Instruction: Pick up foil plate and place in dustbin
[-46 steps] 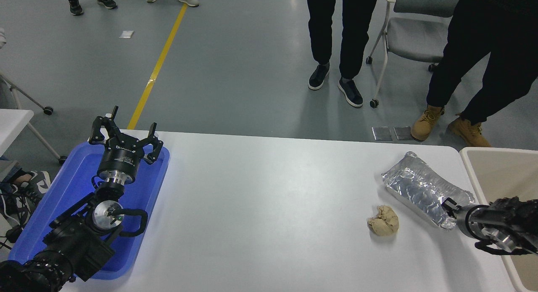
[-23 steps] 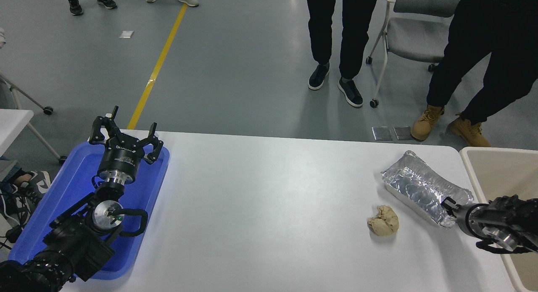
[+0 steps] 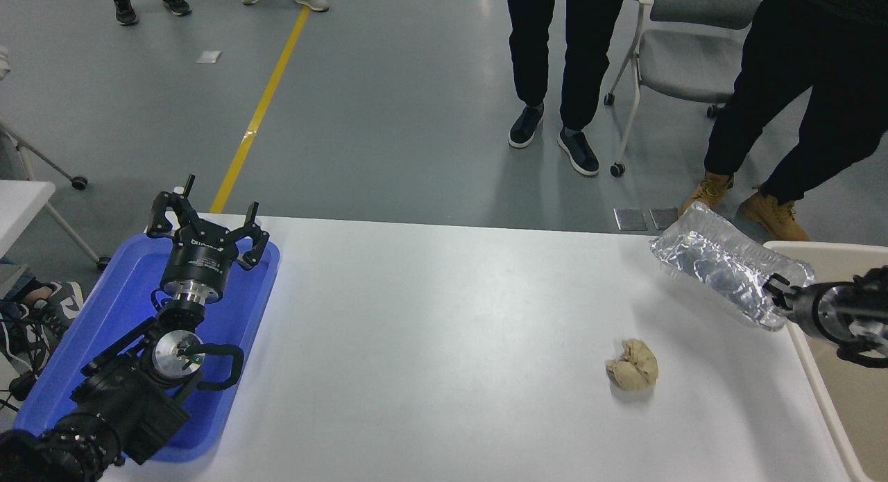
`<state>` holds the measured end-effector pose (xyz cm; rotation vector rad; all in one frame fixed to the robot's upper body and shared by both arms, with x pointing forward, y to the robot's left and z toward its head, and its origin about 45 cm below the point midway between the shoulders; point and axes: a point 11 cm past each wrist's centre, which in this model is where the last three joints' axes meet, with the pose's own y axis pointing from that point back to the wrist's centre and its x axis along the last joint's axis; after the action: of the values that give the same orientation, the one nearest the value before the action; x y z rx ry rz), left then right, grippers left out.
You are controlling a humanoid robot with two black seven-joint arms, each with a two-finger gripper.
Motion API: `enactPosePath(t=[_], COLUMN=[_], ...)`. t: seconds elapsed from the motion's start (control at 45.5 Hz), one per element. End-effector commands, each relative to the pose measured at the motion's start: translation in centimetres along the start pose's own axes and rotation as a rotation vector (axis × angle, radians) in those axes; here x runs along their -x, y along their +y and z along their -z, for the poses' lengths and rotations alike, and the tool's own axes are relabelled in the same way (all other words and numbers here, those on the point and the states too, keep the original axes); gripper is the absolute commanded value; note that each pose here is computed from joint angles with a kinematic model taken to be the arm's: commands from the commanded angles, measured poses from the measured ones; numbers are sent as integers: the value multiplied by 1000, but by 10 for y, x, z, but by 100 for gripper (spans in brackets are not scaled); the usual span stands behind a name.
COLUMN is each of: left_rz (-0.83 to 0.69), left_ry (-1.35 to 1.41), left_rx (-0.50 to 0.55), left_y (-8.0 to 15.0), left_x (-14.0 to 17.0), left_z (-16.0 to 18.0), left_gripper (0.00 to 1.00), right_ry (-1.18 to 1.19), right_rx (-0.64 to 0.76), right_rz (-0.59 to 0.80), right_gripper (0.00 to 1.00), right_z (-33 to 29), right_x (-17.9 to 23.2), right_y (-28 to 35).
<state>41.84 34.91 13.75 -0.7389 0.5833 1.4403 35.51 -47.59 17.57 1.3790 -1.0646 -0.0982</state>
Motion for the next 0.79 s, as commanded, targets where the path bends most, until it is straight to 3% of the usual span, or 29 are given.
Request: enactPosePath(t=[0.0,0.396,0.769], left_rz=[0,-1,-2], left_ry=[0,0,1], left_rx=[0,-1,0], left_y=[0,0,0], left_x=[0,0,-1], left_z=[0,0,0], left_gripper=[100,100,100], right_ry=[22,68,82], right_rx=[-33,-59,-42], right_rz=[-14,-33,-32], right_gripper=[0,0,0], right_z=[16,35,24], right_x=[-39,-99,-128], right_y=[45,110,146])
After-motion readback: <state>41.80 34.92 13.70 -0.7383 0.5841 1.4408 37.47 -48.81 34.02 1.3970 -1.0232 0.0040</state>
